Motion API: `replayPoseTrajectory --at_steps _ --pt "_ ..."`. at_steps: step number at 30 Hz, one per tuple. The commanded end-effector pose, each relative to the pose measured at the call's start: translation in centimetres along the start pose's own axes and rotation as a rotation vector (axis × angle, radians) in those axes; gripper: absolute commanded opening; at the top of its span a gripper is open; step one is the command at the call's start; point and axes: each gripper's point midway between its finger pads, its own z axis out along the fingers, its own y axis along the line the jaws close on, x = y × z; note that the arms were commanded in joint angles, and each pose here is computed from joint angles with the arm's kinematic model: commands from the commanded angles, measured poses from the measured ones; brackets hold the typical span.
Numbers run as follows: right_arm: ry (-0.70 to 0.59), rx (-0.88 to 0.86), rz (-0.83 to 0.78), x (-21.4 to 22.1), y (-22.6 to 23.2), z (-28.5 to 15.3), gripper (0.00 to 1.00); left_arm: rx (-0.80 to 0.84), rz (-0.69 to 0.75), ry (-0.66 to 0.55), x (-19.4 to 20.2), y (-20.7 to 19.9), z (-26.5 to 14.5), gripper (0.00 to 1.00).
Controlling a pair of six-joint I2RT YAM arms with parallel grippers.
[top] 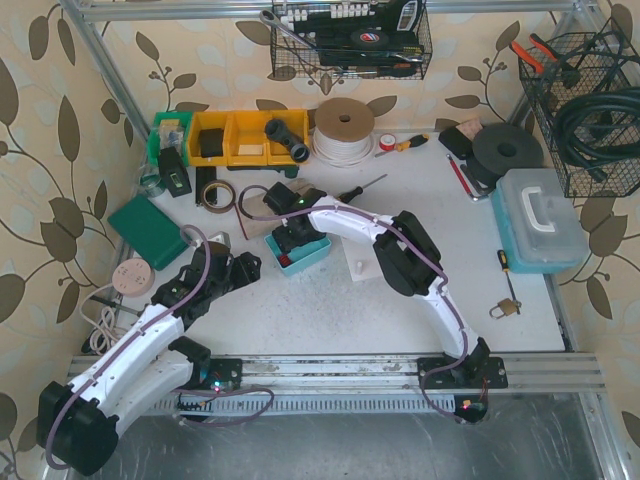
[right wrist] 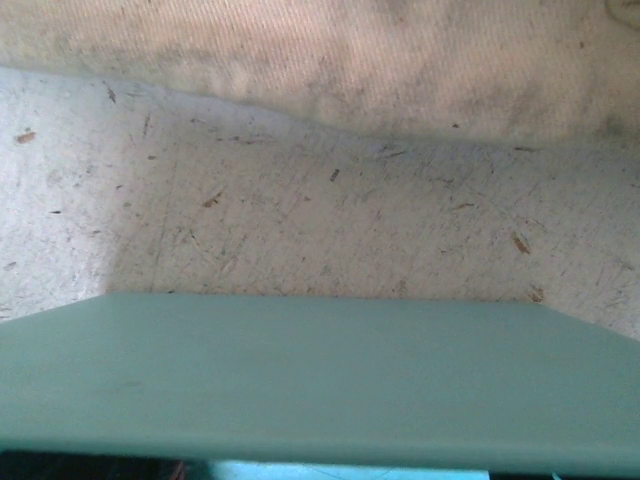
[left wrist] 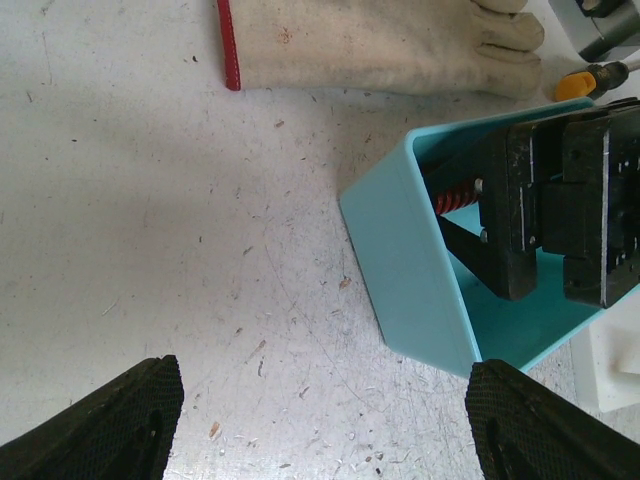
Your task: Install the large spring
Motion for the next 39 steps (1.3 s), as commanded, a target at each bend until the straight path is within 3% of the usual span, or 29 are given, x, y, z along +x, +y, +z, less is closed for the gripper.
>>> replayPoseTrajectory --at_steps 1,10,15,20,30,32,39 --pt "0.026 0.039 0.016 0.7 -0.6 1.4 0.71 0.042 -0.009 -0.039 -1.3 -1.2 -0.7 0.80" --pt "0.050 0.031 0.019 1.6 -0.6 1.6 0.48 0.042 -0.009 -0.043 -1.3 -1.1 -0.7 0.80" --pt "0.049 0.005 -0.004 1.6 -0.3 0.9 0.24 0.045 -0.008 -0.044 -1.3 -1.2 -0.8 0.81" --pt "-0.017 -0.029 -0.071 0.3 0.4 -2.1 0.15 0.054 -0.006 -0.036 -1.3 -1.3 -1.1 0.81" --pt "-0.303 -0.192 -0.255 -1.7 2.0 -14.3 0.15 0.291 0.075 -0.050 -5.3 -8.2 -5.5 0.83" --pt "-0.406 -0.246 -0.317 -1.6 2.6 -16.9 0.06 0.361 0.069 -0.029 -6.3 -10.0 -6.2 0.84" --pt "-0.706 -0.350 -0.602 1.6 3.4 -22.7 0.00 0.758 -0.090 0.105 -8.8 -16.5 -7.9 0.82"
